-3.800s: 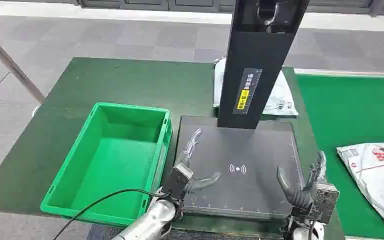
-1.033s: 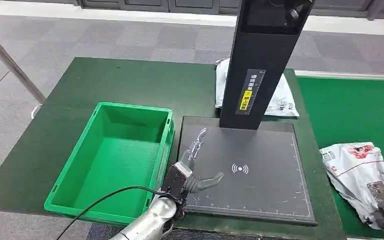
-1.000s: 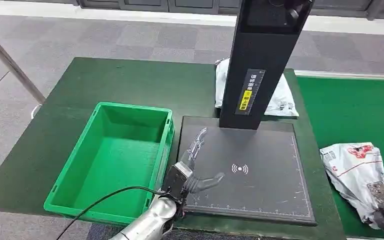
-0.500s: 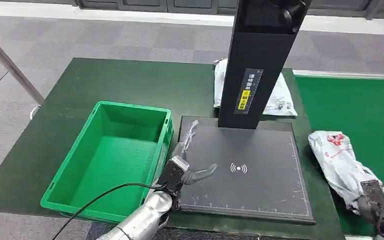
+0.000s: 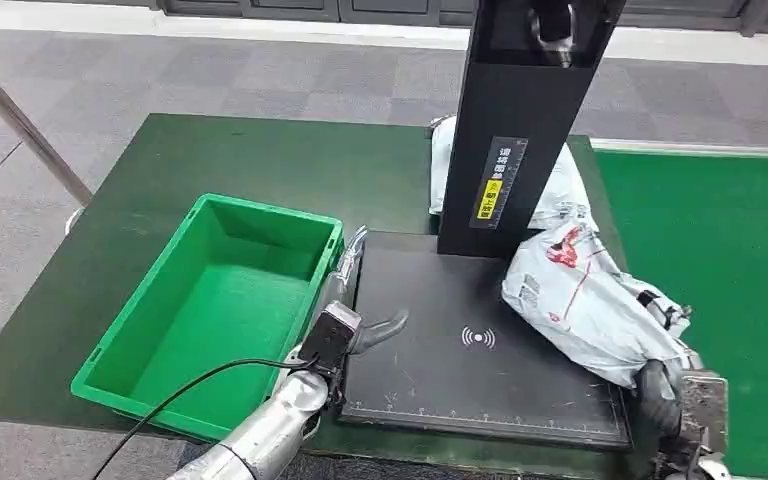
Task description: Moved the parcel from conveyor to table for the left to box.
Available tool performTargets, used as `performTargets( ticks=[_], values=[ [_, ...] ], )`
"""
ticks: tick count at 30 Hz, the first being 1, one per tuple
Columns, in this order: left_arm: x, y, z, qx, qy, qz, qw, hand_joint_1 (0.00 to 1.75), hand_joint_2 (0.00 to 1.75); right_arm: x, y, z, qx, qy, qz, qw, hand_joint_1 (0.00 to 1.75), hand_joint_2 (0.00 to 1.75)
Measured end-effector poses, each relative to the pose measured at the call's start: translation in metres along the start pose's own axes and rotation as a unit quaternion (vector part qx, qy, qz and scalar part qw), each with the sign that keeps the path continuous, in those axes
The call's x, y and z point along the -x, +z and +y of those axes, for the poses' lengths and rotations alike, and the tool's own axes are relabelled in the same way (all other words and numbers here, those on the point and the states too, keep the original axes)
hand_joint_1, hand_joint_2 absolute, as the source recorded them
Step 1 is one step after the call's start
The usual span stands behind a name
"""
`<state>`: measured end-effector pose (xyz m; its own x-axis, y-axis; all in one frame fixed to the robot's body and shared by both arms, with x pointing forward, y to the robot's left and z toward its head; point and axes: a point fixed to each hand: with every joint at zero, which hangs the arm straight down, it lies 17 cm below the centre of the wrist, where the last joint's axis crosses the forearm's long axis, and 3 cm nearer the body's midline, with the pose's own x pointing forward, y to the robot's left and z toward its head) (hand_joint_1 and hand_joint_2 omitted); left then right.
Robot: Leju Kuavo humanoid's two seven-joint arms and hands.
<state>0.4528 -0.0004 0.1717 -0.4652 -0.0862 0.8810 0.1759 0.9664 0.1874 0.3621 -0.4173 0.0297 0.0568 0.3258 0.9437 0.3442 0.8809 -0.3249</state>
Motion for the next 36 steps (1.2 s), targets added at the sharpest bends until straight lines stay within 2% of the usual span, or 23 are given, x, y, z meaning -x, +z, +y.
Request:
performTargets(
  ticks=[4, 7, 15, 16, 17, 25, 36],
  values=[
    [-0.004, -0.004, 0.006, -0.011, -0.001, -0.005, 1.0, 0.0, 1.75, -0.033, 0.025, 0.062, -0.06, 0.018, -0.026, 0.998, 1.75, 1.75],
    [-0.01, -0.008, 0.007, -0.013, 0.002, -0.01, 1.0, 0.0, 1.75, -0.044, 0.041, 0.093, -0.099, 0.042, -0.031, 0.994, 1.75, 1.75],
    [-0.021, -0.012, 0.004, -0.007, 0.005, -0.022, 1.0, 0.0, 1.75, -0.055, 0.065, 0.122, -0.152, 0.071, -0.035, 0.985, 1.75, 1.75],
    [-0.023, -0.013, 0.004, -0.006, 0.005, -0.024, 1.0, 0.0, 1.75, -0.054, 0.069, 0.128, -0.165, 0.079, -0.031, 0.983, 0.3, 1.75],
    [-0.025, -0.013, 0.004, -0.006, 0.005, -0.026, 1.0, 0.0, 1.75, -0.051, 0.073, 0.132, -0.175, 0.088, -0.026, 0.98, 0.0, 1.75],
    [-0.04, -0.018, 0.002, -0.001, 0.011, -0.044, 0.999, 0.0, 1.75, -0.044, 0.082, 0.141, -0.193, 0.11, -0.017, 0.975, 0.0, 1.75],
    [-0.018, -0.008, -0.02, 0.05, -0.024, -0.006, 0.998, 0.0, 1.75, -0.053, 0.067, 0.135, -0.157, 0.055, -0.029, 0.986, 0.0, 1.75]
  ],
)
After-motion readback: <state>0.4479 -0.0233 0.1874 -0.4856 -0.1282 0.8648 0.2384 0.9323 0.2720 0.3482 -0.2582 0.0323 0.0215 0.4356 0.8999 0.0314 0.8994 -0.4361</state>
